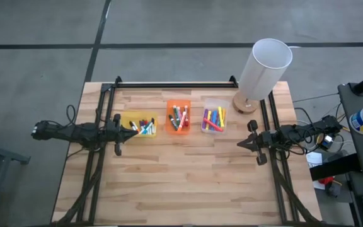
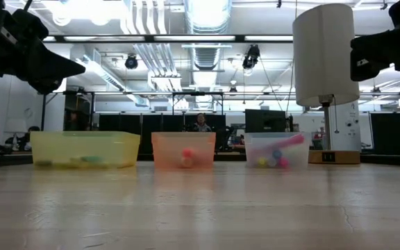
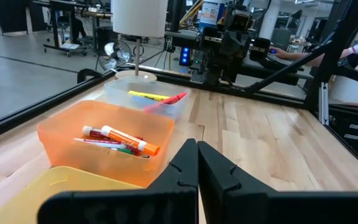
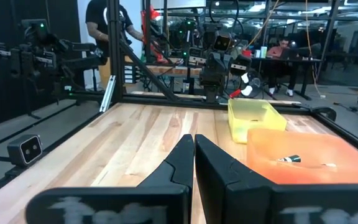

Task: Pick & Place Markers
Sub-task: Return to Home Position

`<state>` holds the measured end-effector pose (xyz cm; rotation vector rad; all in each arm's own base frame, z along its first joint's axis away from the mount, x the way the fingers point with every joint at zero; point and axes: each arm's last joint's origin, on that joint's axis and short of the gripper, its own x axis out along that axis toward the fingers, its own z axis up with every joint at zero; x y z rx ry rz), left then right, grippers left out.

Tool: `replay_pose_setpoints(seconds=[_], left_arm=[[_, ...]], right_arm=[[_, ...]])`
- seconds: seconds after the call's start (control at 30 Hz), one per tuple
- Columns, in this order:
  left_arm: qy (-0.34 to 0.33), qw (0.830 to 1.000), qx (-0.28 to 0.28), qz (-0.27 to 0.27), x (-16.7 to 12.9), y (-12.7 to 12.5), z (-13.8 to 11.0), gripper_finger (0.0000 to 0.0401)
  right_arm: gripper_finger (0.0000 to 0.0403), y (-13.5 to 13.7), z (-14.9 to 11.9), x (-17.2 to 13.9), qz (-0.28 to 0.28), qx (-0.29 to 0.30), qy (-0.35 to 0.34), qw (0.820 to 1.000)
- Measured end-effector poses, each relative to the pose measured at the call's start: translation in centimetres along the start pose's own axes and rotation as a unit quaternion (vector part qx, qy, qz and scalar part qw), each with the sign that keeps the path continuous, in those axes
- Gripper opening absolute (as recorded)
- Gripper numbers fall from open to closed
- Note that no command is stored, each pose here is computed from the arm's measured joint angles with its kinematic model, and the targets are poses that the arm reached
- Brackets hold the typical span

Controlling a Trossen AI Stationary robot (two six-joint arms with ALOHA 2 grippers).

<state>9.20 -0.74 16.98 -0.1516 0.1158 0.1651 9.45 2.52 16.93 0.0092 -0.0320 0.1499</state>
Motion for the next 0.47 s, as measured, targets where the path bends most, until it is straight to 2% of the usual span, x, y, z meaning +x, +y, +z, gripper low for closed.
replay_pose_setpoints(seconds=[0.47], left_arm=[[0.000, 1.000, 0.000, 0.000, 0.00, 0.00, 0.00, 0.0000]], right_arm=[[0.0009, 0.00, 0.00, 0.00, 0.000, -0.001, 0.000, 1.000]])
